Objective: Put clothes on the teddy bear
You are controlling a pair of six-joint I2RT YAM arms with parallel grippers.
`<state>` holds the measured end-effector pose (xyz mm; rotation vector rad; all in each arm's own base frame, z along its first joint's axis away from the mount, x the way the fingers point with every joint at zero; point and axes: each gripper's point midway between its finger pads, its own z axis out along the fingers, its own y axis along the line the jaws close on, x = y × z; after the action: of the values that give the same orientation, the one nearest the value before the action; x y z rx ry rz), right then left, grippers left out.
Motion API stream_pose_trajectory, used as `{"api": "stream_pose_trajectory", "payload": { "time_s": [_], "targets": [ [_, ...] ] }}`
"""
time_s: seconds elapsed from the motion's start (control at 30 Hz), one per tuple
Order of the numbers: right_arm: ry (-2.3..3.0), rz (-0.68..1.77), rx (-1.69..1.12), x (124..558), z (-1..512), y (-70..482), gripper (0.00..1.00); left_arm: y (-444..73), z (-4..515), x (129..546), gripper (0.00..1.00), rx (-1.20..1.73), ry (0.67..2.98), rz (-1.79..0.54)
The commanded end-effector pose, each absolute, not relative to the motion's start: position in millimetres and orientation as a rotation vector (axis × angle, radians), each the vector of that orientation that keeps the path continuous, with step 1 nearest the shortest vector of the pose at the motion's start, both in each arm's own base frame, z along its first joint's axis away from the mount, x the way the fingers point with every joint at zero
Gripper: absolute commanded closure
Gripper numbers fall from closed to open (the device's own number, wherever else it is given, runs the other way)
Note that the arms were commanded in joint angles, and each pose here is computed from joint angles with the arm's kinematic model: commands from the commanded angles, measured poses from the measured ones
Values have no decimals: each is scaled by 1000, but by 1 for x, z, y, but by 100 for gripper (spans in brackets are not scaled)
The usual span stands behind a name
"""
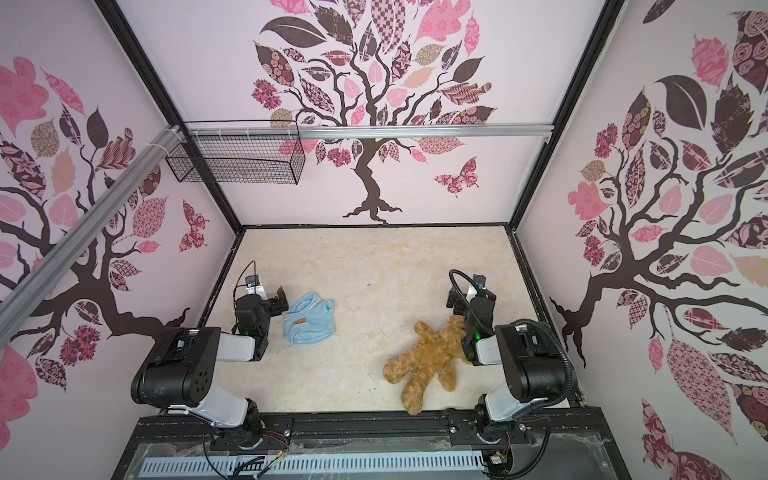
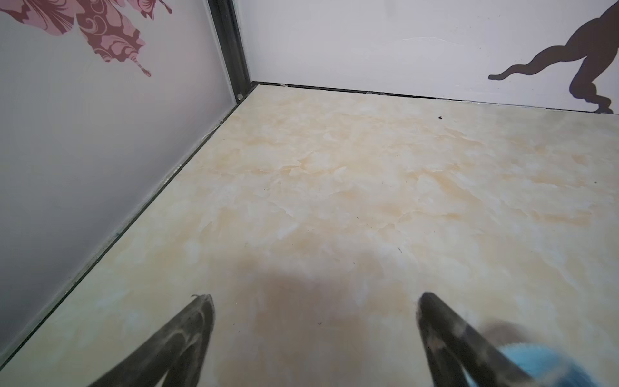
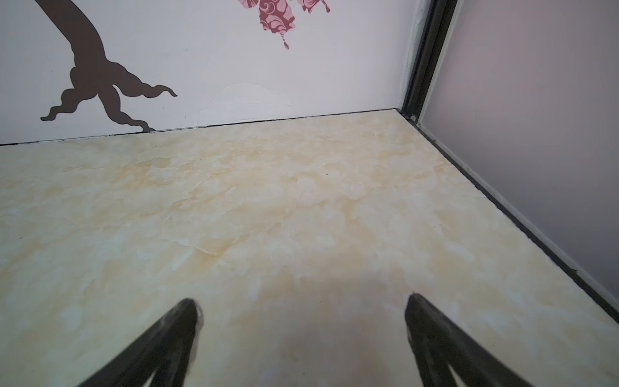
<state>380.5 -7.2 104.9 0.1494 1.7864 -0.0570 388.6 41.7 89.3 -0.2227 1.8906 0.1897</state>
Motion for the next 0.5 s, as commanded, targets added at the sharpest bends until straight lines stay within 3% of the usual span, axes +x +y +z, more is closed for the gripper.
{"api": "stream_pose_trajectory", "payload": {
  "time_s": [0.0,0.47],
  "targets": [
    [1765,-41,159,386,111,-6,0,41,103,395,3,-229,1853,183],
    [1765,-41,162,386,111,-7,0,42,103,395,3,-230,1853,182]
  ]
}}
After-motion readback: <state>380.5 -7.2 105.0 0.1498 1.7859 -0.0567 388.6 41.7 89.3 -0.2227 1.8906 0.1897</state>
